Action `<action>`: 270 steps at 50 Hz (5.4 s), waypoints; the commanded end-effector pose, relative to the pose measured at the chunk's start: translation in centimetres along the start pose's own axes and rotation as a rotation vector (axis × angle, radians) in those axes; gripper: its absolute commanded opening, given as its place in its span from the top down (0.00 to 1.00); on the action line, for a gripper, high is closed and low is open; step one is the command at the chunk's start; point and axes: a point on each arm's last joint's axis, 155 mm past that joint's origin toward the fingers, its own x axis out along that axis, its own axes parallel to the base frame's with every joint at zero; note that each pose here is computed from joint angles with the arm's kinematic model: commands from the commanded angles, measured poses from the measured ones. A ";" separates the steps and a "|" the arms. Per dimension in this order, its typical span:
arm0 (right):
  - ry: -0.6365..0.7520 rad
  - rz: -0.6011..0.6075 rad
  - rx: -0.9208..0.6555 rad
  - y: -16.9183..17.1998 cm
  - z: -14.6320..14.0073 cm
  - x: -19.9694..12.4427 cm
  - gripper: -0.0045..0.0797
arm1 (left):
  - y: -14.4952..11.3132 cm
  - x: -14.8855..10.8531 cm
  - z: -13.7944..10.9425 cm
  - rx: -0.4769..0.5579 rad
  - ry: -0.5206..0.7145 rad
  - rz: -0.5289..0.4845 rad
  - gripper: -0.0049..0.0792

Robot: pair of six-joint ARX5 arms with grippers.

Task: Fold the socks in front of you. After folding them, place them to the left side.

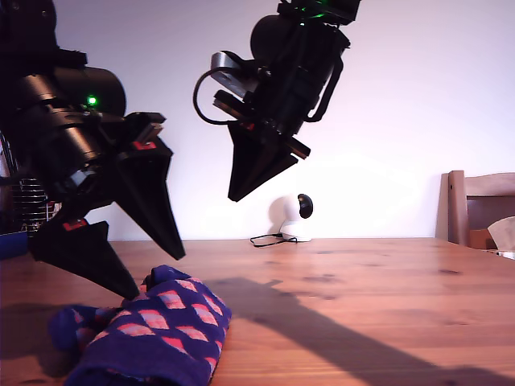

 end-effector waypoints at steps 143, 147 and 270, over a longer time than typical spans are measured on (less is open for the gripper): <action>-0.030 0.226 0.040 3.4 0.4 4.4 0.96 | 2.4 -4.5 -0.7 0.069 0.113 0.203 0.97; -0.006 0.269 0.060 3.9 -0.4 5.7 0.96 | 2.9 -4.7 -0.8 0.064 0.118 0.223 0.97; 0.118 0.454 0.273 5.1 -5.7 16.3 0.96 | 1.6 -5.6 0.8 0.136 0.071 0.186 0.68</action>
